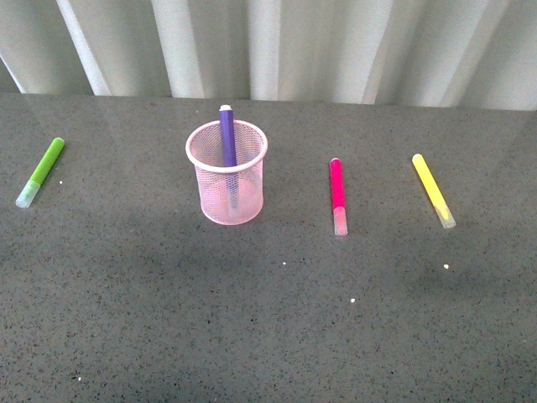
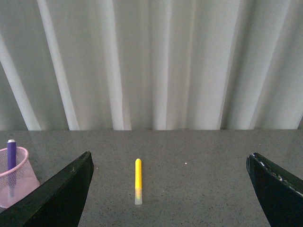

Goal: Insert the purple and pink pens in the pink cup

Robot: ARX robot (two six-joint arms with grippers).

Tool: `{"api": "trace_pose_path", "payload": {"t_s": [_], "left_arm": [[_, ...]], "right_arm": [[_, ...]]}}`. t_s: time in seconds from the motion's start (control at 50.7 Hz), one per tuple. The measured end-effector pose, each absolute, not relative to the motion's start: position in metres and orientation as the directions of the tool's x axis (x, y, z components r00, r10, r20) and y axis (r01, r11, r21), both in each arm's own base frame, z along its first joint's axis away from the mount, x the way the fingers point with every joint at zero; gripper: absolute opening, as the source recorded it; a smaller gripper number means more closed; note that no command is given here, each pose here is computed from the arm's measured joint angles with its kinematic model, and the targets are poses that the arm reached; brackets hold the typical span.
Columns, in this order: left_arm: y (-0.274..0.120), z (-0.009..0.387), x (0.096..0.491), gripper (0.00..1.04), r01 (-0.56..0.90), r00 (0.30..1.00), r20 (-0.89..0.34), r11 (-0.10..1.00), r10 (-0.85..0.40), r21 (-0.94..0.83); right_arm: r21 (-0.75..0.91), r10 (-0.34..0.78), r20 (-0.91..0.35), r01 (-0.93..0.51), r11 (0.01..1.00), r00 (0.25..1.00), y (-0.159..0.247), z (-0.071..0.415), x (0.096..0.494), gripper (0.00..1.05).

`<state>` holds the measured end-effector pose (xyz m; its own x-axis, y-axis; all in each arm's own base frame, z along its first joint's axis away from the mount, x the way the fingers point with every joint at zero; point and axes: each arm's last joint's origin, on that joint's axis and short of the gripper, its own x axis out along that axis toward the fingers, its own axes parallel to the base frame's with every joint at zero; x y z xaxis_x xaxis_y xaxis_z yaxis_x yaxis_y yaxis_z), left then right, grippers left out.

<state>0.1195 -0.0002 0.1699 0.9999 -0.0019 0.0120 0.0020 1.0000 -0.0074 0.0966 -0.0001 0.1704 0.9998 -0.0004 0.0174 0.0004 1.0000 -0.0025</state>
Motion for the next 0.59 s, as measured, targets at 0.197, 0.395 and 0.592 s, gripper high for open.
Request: {"api": "trace_pose_path", "payload": {"t_s": [0.197, 0.395, 0.592], "left_arm": [[0.0, 0.17, 0.114, 0.04, 0.002, 1.0, 0.013, 1.0, -0.002, -0.007], [0.0, 0.17, 0.111, 0.04, 0.002, 1.0, 0.013, 1.0, -0.002, -0.007], [0.0, 0.169, 0.107, 0.04, 0.002, 1.0, 0.013, 1.0, -0.002, -0.007]], "right_arm": [[-0.002, 0.0, 0.017, 0.0, 1.0, 1.0, 0.0, 0.17, 0.097, 0.98], [-0.002, 0.0, 0.017, 0.0, 1.0, 1.0, 0.0, 0.17, 0.097, 0.98], [-0.002, 0.0, 0.017, 0.0, 1.0, 1.0, 0.0, 0.17, 0.097, 0.98]]}}
